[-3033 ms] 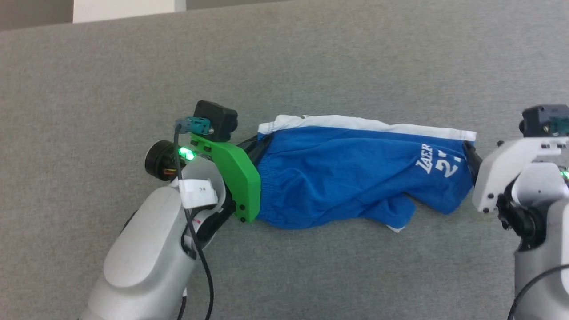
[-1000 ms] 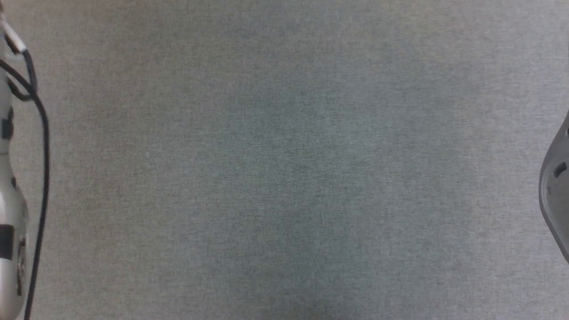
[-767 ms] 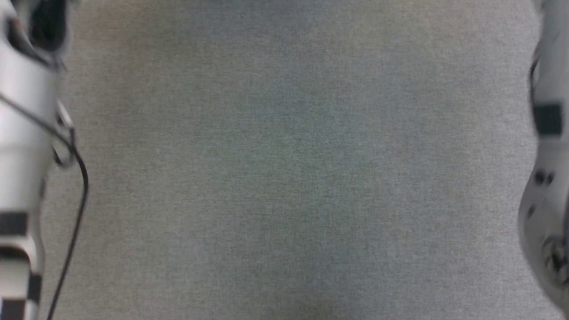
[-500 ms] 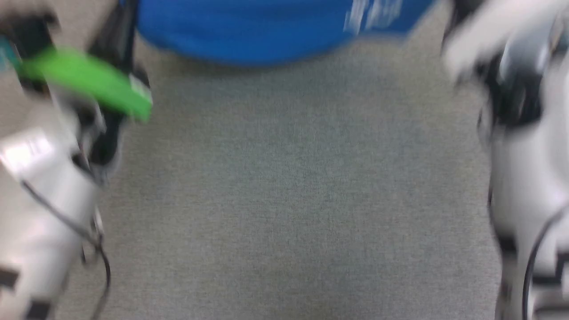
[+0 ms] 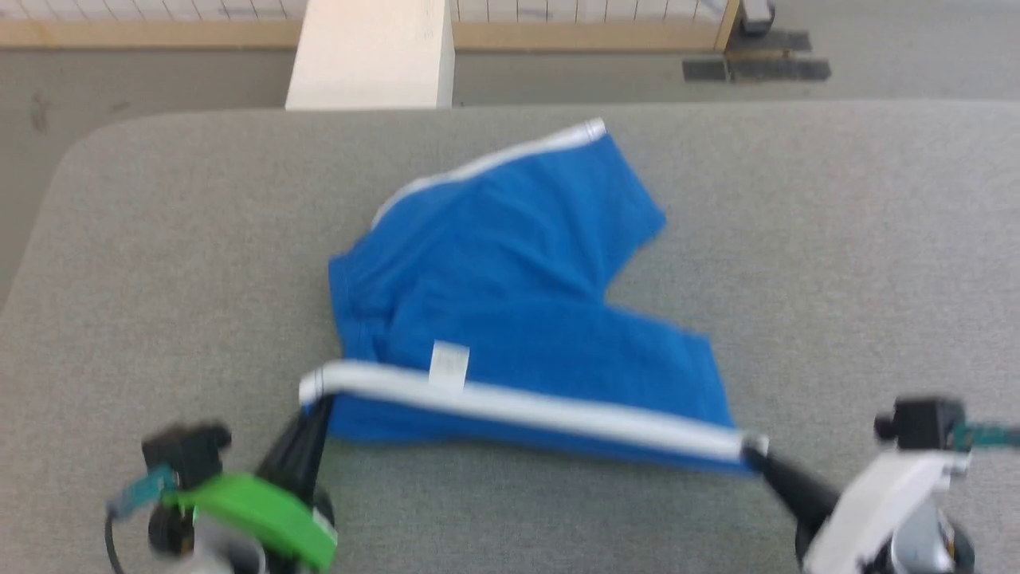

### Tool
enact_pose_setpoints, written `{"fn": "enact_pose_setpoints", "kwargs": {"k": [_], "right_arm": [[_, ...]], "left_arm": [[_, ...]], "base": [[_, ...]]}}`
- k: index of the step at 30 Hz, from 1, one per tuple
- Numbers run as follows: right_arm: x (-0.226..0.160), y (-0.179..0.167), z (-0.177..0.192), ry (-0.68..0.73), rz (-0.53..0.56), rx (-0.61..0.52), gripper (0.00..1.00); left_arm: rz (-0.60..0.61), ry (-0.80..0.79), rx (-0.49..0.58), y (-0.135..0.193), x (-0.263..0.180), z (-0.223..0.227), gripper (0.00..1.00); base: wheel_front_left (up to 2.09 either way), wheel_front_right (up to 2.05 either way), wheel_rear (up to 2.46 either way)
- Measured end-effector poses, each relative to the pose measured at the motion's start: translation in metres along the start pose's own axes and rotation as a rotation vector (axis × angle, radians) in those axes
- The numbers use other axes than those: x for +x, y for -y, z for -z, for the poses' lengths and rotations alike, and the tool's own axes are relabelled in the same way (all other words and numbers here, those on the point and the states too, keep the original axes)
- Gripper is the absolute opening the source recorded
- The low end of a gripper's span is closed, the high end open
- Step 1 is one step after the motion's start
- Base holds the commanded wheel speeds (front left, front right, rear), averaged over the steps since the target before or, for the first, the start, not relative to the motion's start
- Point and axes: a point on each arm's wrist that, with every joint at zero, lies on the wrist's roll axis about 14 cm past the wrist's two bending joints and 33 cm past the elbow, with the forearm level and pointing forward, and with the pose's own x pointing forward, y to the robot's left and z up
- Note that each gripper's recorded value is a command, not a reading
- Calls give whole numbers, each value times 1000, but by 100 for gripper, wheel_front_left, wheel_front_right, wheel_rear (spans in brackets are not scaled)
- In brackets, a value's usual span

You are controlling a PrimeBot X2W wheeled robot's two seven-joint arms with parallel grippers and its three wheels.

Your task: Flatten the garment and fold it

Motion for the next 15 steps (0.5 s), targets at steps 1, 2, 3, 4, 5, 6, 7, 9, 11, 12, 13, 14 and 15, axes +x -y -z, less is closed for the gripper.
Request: {"fn": "enact_pose_setpoints", "kwargs": {"k": [1, 2, 3, 4, 5, 6, 7, 9, 11, 12, 13, 14, 15], "right_arm": [[-8, -1, 11, -34, -3, 9, 0], [-16, -3, 22, -69, -9, 17, 0], [-22, -5, 31, -100, -14, 23, 0], [-29, -7, 42, -140, -20, 30, 0], [-35, -8, 49, -170, -24, 34, 0], [-39, -9, 52, -182, -25, 34, 0], [-44, -10, 54, -191, -27, 34, 0], [-48, -13, 50, -188, -36, 24, 0], [-47, -15, 36, -151, -44, 12, 0], [-44, -18, 26, -125, -49, -6, 0], [-40, -20, 15, -96, -49, -29, 0], [-34, -22, -1, -59, -45, -66, 0], [-27, -27, -18, -20, -46, -103, 0]], "left_arm": [[-18, -22, 0, -3, -10, 8, 0], [-37, -65, 9, -6, -20, 18, 0], [-50, -96, 15, -9, -27, 25, 0], [-73, -123, 9, -12, -36, 32, 0], [-88, -154, 0, -14, -44, 39, 0], [-96, -170, -5, -15, -49, 42, 0], [-101, -176, -19, -14, -53, 43, 0], [-99, -158, -47, -11, -55, 38, 0], [-98, -130, -72, -10, -52, 29, 0], [-98, -121, -80, -9, -50, 25, 0], [-95, -117, -81, -9, -48, 22, 0], [-90, -110, -84, -8, -44, 18, 0], [-82, -101, -82, -7, -38, 11, 0]], "base": [[0, 0, 0], [0, 0, 0], [0, 0, 0], [0, 0, 0], [0, 0, 0], [0, 0, 0], [0, 0, 0], [0, 0, 0], [0, 0, 0], [0, 0, 0], [0, 0, 0], [0, 0, 0], [0, 0, 0]]}}
